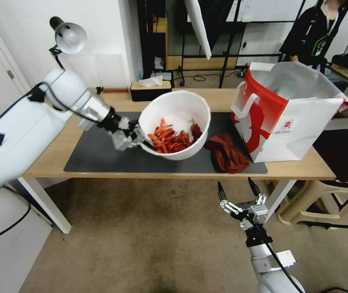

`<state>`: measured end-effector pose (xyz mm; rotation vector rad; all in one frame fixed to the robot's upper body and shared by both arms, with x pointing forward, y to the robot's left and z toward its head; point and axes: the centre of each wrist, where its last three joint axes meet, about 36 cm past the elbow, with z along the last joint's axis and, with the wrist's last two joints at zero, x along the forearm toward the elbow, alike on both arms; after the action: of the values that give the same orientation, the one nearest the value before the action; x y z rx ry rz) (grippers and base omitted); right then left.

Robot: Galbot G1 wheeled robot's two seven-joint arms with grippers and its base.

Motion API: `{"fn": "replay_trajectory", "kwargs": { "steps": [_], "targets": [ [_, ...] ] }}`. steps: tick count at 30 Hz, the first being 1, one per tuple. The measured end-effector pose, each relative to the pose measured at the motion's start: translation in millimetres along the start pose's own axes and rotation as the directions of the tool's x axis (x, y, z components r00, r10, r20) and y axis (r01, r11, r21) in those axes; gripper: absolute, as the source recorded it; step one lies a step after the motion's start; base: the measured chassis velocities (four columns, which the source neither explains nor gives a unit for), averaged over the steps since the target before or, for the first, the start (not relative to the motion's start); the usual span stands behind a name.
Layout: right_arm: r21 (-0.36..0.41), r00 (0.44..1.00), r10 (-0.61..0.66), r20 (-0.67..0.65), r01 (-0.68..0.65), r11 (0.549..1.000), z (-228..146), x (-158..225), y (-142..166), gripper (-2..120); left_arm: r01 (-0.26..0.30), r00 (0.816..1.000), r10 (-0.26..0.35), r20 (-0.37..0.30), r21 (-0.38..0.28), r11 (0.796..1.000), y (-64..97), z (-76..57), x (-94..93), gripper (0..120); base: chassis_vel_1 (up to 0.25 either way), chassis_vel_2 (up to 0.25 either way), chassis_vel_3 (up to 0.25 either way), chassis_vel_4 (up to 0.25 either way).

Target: Sweep shrimp from table into container with towel, then put container into takeout bag.

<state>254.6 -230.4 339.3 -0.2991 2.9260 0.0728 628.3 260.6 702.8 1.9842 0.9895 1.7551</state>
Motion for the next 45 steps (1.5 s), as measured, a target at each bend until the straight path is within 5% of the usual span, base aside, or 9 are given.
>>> {"fn": "replay_trajectory", "kwargs": {
  "steps": [9,23,31,45],
  "targets": [
    [0.002,1.0,0.01,-0.001,-0.01,1.0,0,5,1,100,0.014,1.0,-0.014,-0.007,-0.016,1.0,60.0,11.9,-12.1,0,0.0,0.0,0.0,0.0],
    [-0.007,1.0,0.011,0.003,-0.011,1.0,2,3,3,100,0.098,0.995,-0.098,0.025,0.014,0.995,82.7,31.5,-29.8,0,0.0,0.0,0.0,0.0],
    [-0.012,1.0,0.008,0.005,-0.008,1.0,3,0,3,100,0.145,0.989,-0.145,0.017,0.015,0.989,114.8,39.0,-20.7,0,0.0,0.0,0.0,0.0],
    [-0.017,1.0,-0.004,0.012,0.004,1.0,3,-6,-3,100,0.149,0.988,-0.149,0.033,-0.003,0.989,169.4,36.2,-39.9,0,0.0,0.0,0.0,0.0]
  ]
}}
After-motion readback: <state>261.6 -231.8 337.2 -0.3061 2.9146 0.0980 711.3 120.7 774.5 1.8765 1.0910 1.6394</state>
